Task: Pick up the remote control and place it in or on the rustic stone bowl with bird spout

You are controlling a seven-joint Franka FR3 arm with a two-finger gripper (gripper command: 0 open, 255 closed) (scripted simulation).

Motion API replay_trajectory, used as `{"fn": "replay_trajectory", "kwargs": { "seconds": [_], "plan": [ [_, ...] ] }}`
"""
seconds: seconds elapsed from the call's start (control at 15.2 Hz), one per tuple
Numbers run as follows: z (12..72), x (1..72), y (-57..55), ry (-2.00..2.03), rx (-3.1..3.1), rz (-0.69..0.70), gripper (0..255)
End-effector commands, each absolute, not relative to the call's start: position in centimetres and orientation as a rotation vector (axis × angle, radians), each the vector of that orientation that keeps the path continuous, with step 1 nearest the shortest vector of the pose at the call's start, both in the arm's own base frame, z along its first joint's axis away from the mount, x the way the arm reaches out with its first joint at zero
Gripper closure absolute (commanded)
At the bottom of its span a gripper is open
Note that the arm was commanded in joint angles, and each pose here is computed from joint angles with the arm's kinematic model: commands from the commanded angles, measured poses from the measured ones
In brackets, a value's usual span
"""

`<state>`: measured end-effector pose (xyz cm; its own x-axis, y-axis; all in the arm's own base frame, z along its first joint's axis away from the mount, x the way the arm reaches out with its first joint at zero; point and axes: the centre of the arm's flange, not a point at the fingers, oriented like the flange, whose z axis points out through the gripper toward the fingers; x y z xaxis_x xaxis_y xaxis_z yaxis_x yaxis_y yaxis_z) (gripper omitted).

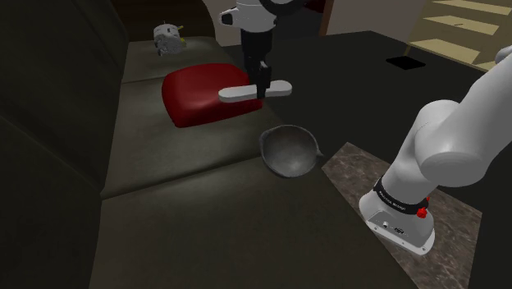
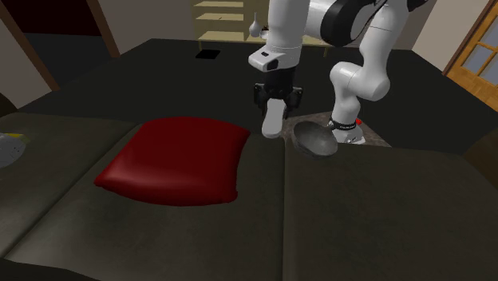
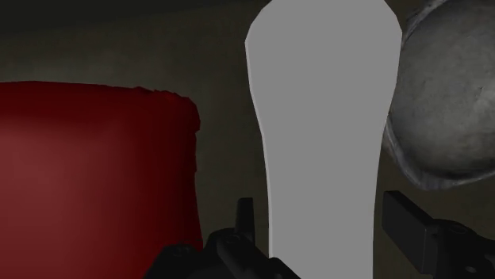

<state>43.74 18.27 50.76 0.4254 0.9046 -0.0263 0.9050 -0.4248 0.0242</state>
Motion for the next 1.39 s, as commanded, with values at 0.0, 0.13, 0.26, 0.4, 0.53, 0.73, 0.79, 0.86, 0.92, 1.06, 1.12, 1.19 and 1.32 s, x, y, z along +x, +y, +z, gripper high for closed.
{"fn": "replay_trajectory", "kwargs": {
  "seconds": [0.0, 0.13, 0.26, 0.4, 0.53, 0.73, 0.79, 0.86, 0.92, 1.06, 1.12, 1.19, 1.32],
  "plan": [
    [50.8, 41.4, 18.3, 1.666, 2.623, -0.014, 255],
    [50.9, 38.8, 18.6, 1.666, 2.623, -0.014, 255],
    [51.0, 36.2, 18.9, 1.666, 2.623, -0.014, 255],
    [51.1, 33.6, 19.2, 1.666, 2.623, -0.014, 255],
    [51.1, 30.9, 19.5, 1.666, 2.623, -0.014, 255],
    [50.7, 27.9, 19.8, 1.666, 2.623, -0.014, 255],
    [50.2, 27.9, 19.8, 1.666, 2.623, -0.014, 255],
    [49.7, 27.9, 19.8, 1.666, 2.623, -0.014, 255],
    [49.1, 27.9, 19.8, 1.666, 2.623, -0.014, 255],
    [48.1, 27.9, 19.8, 1.666, 2.623, -0.014, 255],
    [47.5, 27.9, 19.8, 1.666, 2.623, -0.014, 255],
    [47.0, 27.9, 19.8, 1.666, 2.623, -0.014, 255],
    [46.0, 27.9, 19.8, 1.666, 2.623, -0.014, 255]
  ]
}}
